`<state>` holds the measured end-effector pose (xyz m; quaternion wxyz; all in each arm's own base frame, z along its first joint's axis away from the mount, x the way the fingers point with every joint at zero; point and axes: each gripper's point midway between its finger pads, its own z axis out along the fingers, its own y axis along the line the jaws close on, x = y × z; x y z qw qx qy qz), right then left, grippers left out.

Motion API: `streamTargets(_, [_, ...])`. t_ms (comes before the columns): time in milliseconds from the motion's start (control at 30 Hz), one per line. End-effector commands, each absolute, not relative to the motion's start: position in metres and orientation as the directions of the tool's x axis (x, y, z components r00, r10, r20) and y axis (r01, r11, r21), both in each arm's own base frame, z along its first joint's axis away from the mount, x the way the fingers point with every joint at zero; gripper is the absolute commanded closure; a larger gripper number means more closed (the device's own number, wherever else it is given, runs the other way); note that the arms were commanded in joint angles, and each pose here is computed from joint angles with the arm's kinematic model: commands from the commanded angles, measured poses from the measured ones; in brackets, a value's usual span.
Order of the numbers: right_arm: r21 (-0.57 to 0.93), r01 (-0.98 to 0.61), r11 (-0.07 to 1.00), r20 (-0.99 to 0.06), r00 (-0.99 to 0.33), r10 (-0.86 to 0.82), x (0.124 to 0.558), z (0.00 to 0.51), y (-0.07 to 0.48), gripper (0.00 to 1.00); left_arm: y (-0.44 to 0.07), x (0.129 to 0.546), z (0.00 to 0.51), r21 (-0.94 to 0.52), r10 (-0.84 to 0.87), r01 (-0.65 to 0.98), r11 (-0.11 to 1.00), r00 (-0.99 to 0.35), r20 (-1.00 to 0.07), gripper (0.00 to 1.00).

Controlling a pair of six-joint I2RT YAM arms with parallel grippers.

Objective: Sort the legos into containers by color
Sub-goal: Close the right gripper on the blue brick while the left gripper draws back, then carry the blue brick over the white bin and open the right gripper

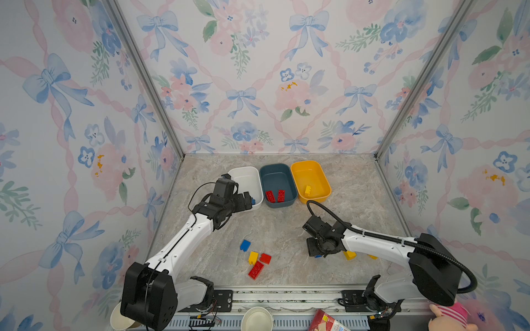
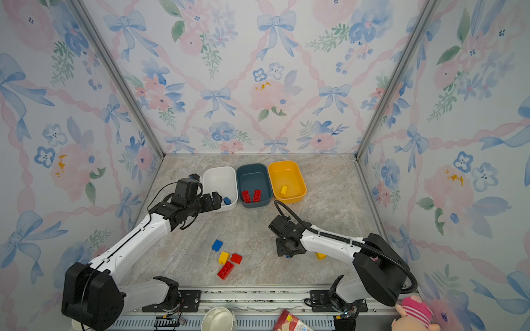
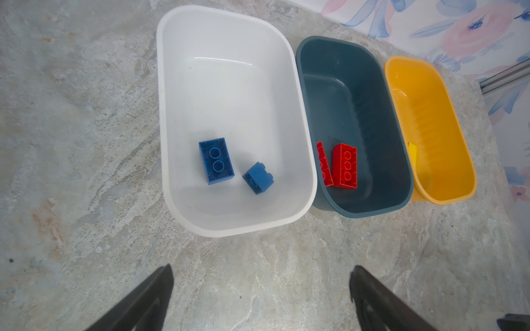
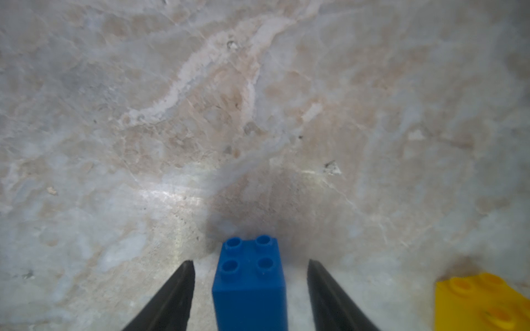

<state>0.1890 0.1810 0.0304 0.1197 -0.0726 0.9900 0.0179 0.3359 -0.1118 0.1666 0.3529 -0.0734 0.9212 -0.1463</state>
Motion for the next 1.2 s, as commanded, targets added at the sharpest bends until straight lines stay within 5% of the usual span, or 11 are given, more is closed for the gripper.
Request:
streamTargets(0, [-0.007, -0.157, 0.987, -0.227, -0.961, -0.155, 0.184, 0.021, 0.179, 0.39, -0.113, 0.332, 0.169, -0.341, -0.252, -0.028, 0.940, -0.732, -0.633, 0.02])
streamTargets(533, [-0.017, -0.160, 0.987, -0.238, -0.958, -0.160, 0.184, 0.027, 0.184, 0.60, -0.111, 0.329, 0.172, -0.350, -0.264, -0.033, 0.936, -0.723, -0.638, 0.02])
streamTargets(1167, [0.085, -0.204, 0.975, -0.388, -0.908, -0.156, 0.216, 0.106, 0.225, 0.65, -0.094, 0.316, 0.163, -0.362, -0.294, -0.063, 0.930, -0.719, -0.630, 0.02])
